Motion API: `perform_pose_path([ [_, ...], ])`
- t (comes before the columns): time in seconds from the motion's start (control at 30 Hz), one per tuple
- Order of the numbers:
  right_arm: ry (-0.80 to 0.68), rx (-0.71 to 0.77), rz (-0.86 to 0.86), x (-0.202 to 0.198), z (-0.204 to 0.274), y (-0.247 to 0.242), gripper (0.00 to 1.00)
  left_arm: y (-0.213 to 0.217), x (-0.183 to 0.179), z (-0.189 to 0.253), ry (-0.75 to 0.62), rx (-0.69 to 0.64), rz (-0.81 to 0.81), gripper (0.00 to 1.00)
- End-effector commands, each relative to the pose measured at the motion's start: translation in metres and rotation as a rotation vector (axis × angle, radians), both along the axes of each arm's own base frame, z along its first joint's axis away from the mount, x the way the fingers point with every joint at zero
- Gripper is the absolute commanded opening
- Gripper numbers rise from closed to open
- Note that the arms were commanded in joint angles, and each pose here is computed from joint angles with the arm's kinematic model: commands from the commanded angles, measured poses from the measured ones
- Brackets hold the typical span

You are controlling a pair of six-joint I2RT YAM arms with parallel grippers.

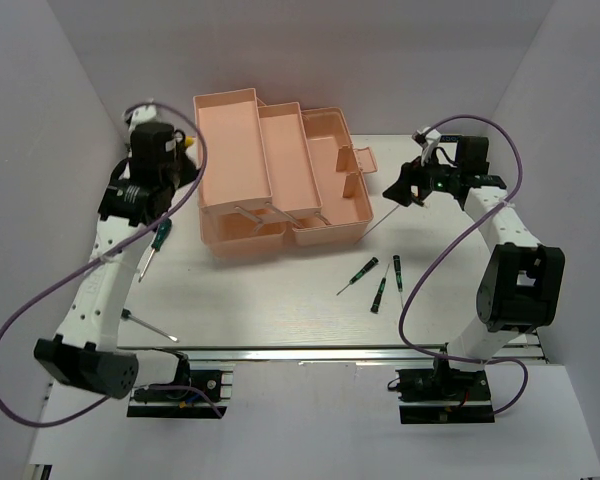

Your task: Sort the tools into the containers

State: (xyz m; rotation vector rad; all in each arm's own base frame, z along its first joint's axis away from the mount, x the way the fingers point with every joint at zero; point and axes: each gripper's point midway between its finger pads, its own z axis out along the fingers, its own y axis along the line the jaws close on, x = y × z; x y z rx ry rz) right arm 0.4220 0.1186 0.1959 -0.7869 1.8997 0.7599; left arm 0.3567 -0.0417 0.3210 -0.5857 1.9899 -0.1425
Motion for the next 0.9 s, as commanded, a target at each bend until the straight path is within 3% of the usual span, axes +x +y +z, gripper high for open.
perform_pose_path([
  [0.0, -0.053, -0.005, -0.025, 0.017, 0.019, 0.000, 0.77, -0.039, 0.044, 0.077, -0.236, 0.143, -0.256, 0.00],
  [0.03, -0.050, -0.012, -0.046, 0.019, 0.019, -0.002, 0.76, -0.048, 0.063, 0.066, -0.191, 0.161, -0.287, 0.00],
  [0.07, -0.044, -0.024, -0.081, 0.023, 0.017, -0.006, 0.75, -0.054, 0.068, 0.105, -0.268, 0.168, -0.321, 0.00],
  [0.13, -0.025, -0.053, -0.153, 0.029, 0.011, -0.015, 0.74, -0.067, 0.096, 0.098, -0.238, 0.187, -0.370, 0.00],
  [0.17, -0.036, -0.054, -0.178, 0.033, 0.011, -0.018, 0.73, -0.074, 0.101, 0.121, -0.292, 0.184, -0.401, 0.00],
  [0.47, 0.057, -0.016, -0.351, 0.051, -0.006, -0.030, 0.74, -0.093, 0.198, 0.062, -0.233, 0.093, -0.372, 0.00],
  [0.5, 0.068, -0.017, -0.359, 0.052, -0.009, -0.031, 0.74, -0.090, 0.202, 0.057, -0.223, 0.088, -0.357, 0.03],
  [0.63, 0.168, -0.018, -0.406, 0.061, -0.033, -0.034, 0.79, -0.088, 0.204, 0.040, -0.175, 0.071, -0.344, 0.45],
  [0.77, 0.278, -0.069, -0.494, 0.070, -0.064, -0.045, 0.77, -0.083, 0.200, 0.047, -0.182, 0.087, -0.330, 0.60],
  [0.87, 0.376, -0.118, -0.687, 0.077, -0.088, -0.067, 0.72, -0.076, 0.193, 0.069, -0.226, 0.080, -0.310, 0.61],
])
